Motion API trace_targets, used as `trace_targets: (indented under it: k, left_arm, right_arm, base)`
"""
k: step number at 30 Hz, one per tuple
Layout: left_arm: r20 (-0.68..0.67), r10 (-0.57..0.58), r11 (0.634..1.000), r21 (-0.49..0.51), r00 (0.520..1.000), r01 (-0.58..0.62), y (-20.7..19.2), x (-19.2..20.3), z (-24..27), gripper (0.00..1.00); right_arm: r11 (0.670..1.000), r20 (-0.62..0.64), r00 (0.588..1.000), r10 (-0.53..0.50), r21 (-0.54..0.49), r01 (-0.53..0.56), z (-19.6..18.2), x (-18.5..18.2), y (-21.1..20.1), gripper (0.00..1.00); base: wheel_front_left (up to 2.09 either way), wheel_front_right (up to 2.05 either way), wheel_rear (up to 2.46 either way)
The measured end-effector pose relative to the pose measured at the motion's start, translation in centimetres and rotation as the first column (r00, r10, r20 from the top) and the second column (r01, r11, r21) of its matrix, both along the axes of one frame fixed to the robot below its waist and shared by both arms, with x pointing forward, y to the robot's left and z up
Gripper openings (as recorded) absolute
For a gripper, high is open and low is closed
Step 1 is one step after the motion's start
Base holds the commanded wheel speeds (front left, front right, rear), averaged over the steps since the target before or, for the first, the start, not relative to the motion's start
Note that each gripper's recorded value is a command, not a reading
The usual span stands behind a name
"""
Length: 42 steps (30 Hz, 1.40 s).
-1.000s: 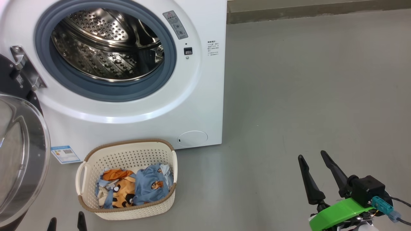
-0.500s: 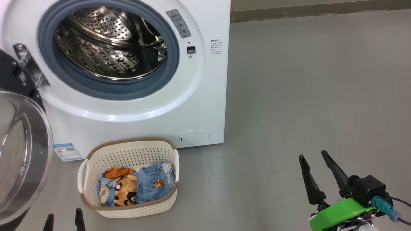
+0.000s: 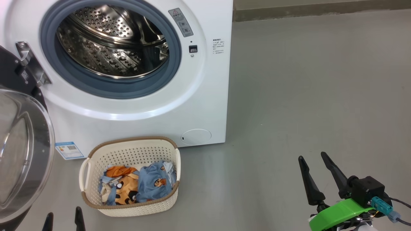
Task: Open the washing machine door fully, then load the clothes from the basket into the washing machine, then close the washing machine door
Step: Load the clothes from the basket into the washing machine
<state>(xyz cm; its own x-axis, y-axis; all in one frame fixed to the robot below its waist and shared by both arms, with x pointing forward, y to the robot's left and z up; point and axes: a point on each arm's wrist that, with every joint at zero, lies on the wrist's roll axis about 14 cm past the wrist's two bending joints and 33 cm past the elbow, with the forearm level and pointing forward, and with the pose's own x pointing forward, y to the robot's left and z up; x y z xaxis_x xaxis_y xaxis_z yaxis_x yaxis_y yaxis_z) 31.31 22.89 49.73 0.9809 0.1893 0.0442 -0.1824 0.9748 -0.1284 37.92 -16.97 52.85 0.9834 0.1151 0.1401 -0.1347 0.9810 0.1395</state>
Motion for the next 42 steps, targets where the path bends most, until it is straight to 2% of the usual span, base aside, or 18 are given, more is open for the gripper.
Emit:
trace_targets:
  k: [12, 30, 42]
  left_arm:
    - [-0.008, 0.012, 1.000, 0.005, 1.000, -0.012, 0.3, -0.3, -0.2, 1.00]
    - [-0.008, 0.039, 0.999, 0.000, 0.999, -0.039, 1.0, 0.1, -0.2, 1.00]
    - [-0.020, 0.033, 0.999, 0.000, 0.999, -0.033, 0.7, 0.2, -0.5, 1.00]
  right_arm:
    - [1.000, -0.007, 1.000, 0.013, 0.001, -0.013, -0.2, 0.2, 0.4, 1.00]
    - [1.000, -0.023, 1.000, 0.015, 0.003, -0.015, -0.7, 0.5, 0.4, 1.00]
    - [1.000, -0.032, 0.999, 0.015, 0.003, -0.015, -1.1, 0.6, 0.4, 1.00]
  base:
    - [0.28, -0.28, 0.00]
    - [1.69, -1.69, 0.00]
    - [0.48, -0.48, 0.00]
